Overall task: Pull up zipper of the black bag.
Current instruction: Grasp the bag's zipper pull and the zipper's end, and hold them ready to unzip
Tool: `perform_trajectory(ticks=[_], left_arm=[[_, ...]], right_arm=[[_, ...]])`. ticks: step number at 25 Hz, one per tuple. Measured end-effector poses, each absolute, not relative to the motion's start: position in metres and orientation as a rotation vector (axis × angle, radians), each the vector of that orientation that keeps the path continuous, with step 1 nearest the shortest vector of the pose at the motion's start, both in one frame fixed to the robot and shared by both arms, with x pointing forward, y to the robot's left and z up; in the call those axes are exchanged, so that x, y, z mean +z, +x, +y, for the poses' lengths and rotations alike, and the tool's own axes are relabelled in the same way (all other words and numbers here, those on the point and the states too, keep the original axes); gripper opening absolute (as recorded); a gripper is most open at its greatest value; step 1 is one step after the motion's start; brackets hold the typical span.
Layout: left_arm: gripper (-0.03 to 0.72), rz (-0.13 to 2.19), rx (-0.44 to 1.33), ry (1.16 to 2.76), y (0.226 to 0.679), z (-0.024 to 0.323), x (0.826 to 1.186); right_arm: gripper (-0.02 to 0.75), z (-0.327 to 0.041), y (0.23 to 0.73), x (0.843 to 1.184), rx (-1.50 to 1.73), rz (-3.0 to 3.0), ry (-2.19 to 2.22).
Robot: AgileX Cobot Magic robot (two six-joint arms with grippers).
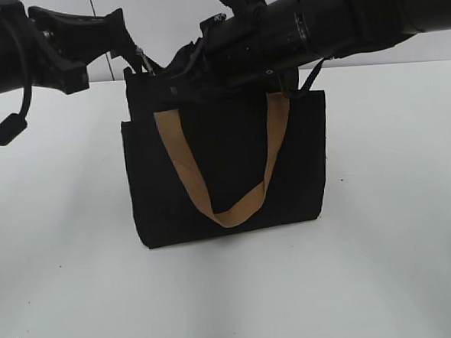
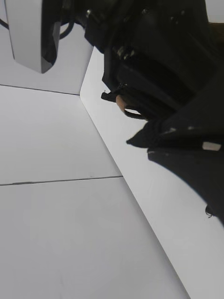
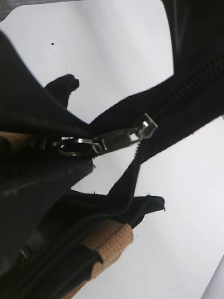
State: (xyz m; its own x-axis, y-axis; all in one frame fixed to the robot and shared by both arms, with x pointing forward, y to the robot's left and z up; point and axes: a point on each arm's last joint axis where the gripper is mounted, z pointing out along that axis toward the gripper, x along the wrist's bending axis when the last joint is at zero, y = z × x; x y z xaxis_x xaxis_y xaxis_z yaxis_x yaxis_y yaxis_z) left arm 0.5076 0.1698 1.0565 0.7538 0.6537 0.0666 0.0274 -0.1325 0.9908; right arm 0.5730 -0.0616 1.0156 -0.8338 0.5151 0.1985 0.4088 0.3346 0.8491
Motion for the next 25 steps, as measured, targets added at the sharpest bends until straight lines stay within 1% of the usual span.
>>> perform_trajectory(ticks=[3,9,11,13,14,18,25], left_arm=[[0.002,0.555,0.590,1.636,0.508,0.170,1.056],[0.002,0.569,0.598,1.648,0.508,0.171,1.055],[0.002,0.571,0.600,1.650,0.509,0.171,1.055],[0.002,0.575,0.602,1.653,0.509,0.171,1.054],[0.002,0.578,0.603,1.655,0.509,0.171,1.054],[0.002,0.610,0.622,1.684,0.511,0.174,1.051],[0.002,0.753,0.701,1.786,0.516,0.185,1.040]], right_arm=[[0.101,-0.062,0.573,1.016,1.527,2.478,0.862],[0.086,-0.062,0.573,1.016,1.527,2.477,0.864],[0.056,-0.062,0.573,1.016,1.527,2.477,0.864],[-0.001,-0.062,0.573,1.016,1.527,2.477,0.864],[-0.011,-0.062,0.573,1.016,1.527,2.477,0.865],[-0.013,-0.063,0.573,1.017,1.522,2.469,0.867],[-0.013,-0.070,0.568,1.033,1.453,2.460,0.806]])
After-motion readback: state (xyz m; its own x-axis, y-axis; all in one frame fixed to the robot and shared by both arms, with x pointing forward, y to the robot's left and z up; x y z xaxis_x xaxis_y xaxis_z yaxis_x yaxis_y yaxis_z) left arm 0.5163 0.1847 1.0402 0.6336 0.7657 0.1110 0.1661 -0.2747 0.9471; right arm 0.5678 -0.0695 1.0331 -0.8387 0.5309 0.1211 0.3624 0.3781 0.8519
